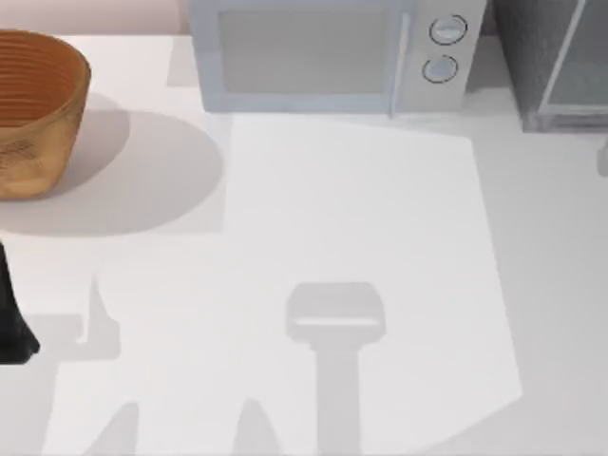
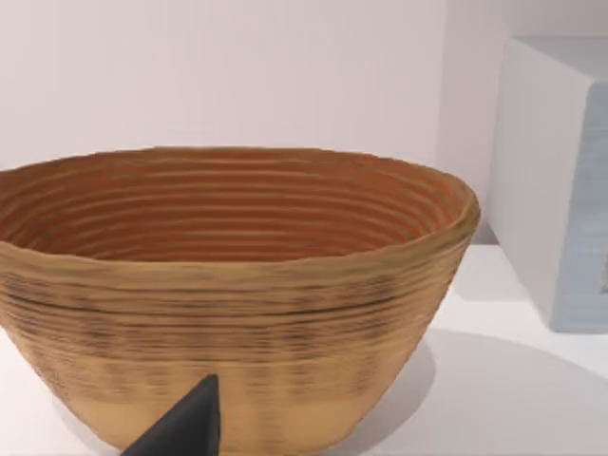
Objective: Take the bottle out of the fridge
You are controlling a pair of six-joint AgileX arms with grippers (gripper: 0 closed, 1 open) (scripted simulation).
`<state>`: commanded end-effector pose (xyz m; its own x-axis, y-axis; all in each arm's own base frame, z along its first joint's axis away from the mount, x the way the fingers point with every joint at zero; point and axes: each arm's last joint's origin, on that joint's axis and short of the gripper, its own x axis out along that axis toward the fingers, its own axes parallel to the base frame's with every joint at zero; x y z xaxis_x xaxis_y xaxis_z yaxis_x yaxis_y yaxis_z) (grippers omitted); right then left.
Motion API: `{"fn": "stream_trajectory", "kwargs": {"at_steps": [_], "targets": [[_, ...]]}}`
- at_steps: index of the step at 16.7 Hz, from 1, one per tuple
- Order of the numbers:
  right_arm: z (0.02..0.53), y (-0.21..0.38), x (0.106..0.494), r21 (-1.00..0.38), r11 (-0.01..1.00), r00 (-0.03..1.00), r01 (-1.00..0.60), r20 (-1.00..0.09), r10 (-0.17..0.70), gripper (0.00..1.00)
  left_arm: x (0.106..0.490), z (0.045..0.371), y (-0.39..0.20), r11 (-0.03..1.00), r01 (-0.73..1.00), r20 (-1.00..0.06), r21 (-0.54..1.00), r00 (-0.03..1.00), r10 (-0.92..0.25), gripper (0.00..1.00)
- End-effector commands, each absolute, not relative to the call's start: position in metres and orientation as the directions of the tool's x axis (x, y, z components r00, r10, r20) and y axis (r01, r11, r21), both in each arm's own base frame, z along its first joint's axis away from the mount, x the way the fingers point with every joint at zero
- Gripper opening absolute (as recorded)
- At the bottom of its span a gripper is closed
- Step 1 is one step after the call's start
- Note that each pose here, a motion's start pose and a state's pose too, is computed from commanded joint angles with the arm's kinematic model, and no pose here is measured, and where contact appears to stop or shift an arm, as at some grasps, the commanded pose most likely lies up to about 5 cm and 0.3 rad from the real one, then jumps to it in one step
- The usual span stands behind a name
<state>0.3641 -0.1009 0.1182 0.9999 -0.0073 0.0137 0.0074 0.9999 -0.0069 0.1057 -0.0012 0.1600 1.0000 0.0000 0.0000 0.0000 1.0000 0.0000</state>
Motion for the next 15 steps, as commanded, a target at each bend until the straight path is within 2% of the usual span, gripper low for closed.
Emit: {"fn": "stream_trajectory", "kwargs": {"at_steps": [3,9,15], "targets": [[0.118,-0.093,0.38,-0.004,1.0,1.0,0.01,0.0,-0.01,1.0,0.106,0.16,-0.001,1.0,0.0,0.0,0.0,1.0,0.0,1.0],[0.118,-0.095,0.383,-0.004,1.0,1.0,0.011,-0.002,-0.011,1.0,0.106,0.16,-0.001,1.0,0.0,0.0,0.0,1.0,0.0,1.0],[0.119,-0.095,0.432,-0.005,1.0,1.0,0.01,0.006,-0.01,1.0,0.106,0.16,-0.001,1.0,0.0,0.0,0.0,1.0,0.0,1.0]]}}
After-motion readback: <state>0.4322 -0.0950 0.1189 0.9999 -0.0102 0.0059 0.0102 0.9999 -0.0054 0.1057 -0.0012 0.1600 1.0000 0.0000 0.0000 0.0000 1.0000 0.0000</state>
